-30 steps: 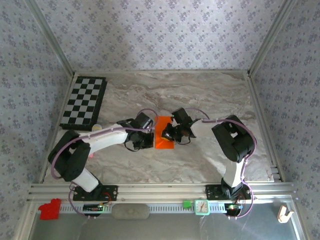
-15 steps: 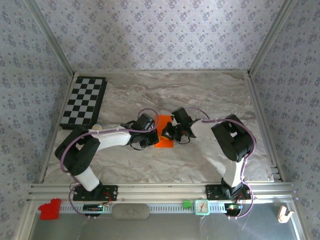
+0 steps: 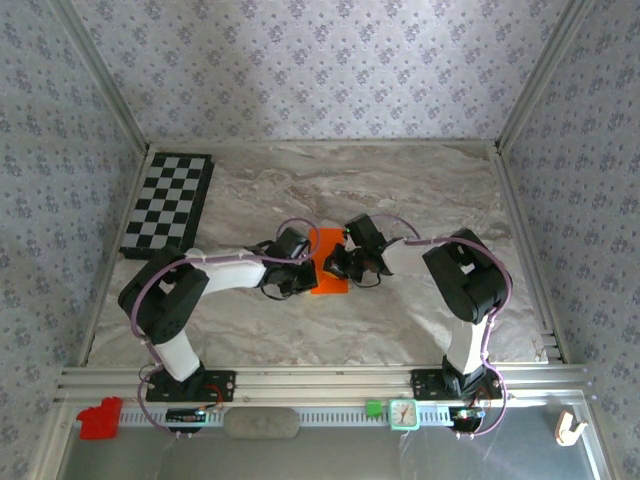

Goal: Fold a paper plane with a square sheet of paper (pick it up from the middle)
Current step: Fold the triangle a second time at the center of the table.

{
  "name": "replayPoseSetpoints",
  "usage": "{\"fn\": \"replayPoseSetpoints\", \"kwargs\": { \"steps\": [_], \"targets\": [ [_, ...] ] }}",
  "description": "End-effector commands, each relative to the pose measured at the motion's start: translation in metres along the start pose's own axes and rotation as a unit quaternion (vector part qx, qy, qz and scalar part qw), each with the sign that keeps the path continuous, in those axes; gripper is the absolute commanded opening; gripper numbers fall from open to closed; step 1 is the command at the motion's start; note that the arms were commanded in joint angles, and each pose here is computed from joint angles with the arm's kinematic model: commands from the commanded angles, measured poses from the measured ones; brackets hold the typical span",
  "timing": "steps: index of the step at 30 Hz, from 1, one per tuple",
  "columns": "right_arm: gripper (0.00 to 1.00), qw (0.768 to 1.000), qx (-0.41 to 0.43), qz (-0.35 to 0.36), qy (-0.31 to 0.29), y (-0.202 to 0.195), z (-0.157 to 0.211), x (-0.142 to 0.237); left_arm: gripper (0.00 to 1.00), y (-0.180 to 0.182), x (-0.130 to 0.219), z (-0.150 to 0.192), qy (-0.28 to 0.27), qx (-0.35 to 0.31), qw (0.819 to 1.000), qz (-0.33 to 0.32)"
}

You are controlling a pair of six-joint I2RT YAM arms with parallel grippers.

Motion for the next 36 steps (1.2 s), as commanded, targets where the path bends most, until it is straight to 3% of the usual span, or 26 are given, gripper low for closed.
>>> {"fn": "replayPoseSetpoints", "kwargs": {
  "steps": [1,9,22,36],
  "targets": [
    [0.04,0.999,0.009,0.031,-0.018,-0.014,0.000,0.006,0.00,0.019,-0.010,0.014,0.049,0.008,0.998,-0.049],
    [0.05,0.997,0.073,0.006,-0.030,0.009,0.006,0.025,0.00,0.025,-0.012,0.017,0.056,0.013,0.996,-0.061],
    [0.04,0.997,0.066,0.031,0.005,-0.002,0.024,-0.005,0.00,0.032,-0.010,0.018,0.056,0.025,0.996,-0.065],
    [0.04,0.997,0.056,0.047,-0.022,-0.031,-0.020,0.007,0.00,0.055,-0.011,0.032,0.094,0.045,0.988,-0.116]
  ]
}}
Point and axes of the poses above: each hand's point on the last joint's axis, 136 mm out from that joint toward the fingers, its own x axis back along the fingers, its own y axis along the line the jaws close on, z = x × y, the point moved 8 cm from there along x, back along the fingers, and after that the axes turned 6 degrees about -x, right-handed, at the moved point
